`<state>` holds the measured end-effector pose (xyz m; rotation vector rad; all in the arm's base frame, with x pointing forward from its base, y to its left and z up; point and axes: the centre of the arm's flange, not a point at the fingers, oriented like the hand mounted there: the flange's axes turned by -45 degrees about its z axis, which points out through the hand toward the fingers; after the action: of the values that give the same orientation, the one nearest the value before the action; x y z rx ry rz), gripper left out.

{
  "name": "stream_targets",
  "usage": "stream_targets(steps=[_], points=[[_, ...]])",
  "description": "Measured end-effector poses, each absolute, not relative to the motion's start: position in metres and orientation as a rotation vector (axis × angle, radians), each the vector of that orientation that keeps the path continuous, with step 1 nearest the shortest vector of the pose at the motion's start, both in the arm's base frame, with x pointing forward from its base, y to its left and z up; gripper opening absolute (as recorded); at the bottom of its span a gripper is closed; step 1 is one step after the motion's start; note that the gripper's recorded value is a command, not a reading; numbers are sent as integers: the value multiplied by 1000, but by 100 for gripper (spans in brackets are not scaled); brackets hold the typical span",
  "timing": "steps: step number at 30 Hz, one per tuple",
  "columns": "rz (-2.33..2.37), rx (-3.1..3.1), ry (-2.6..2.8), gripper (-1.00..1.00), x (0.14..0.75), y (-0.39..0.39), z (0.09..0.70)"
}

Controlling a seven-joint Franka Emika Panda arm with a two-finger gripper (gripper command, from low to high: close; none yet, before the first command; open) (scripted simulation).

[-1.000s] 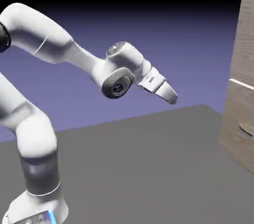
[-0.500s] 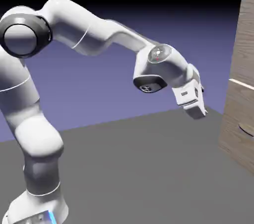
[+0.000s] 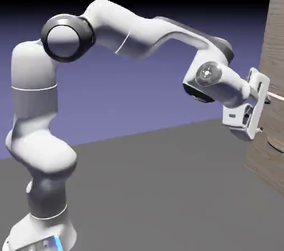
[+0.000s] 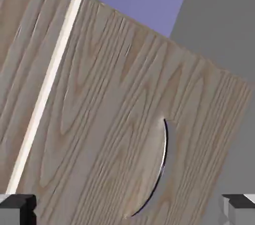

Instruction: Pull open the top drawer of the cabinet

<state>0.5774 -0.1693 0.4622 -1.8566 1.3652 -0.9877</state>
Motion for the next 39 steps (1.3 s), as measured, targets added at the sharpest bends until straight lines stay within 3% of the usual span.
stream_targets(steps=[11,21,29,30,39], points=[[-1111,-1496,1400,0,629,-161,503],[-1206,-1221,1221,0,674,-95,570],[-1212,-1209,1206,0,719,-90,576],[-1209,-1210,1209,-100,726,-90,574],[-1209,-1207,1210,-100,675,-92,574]])
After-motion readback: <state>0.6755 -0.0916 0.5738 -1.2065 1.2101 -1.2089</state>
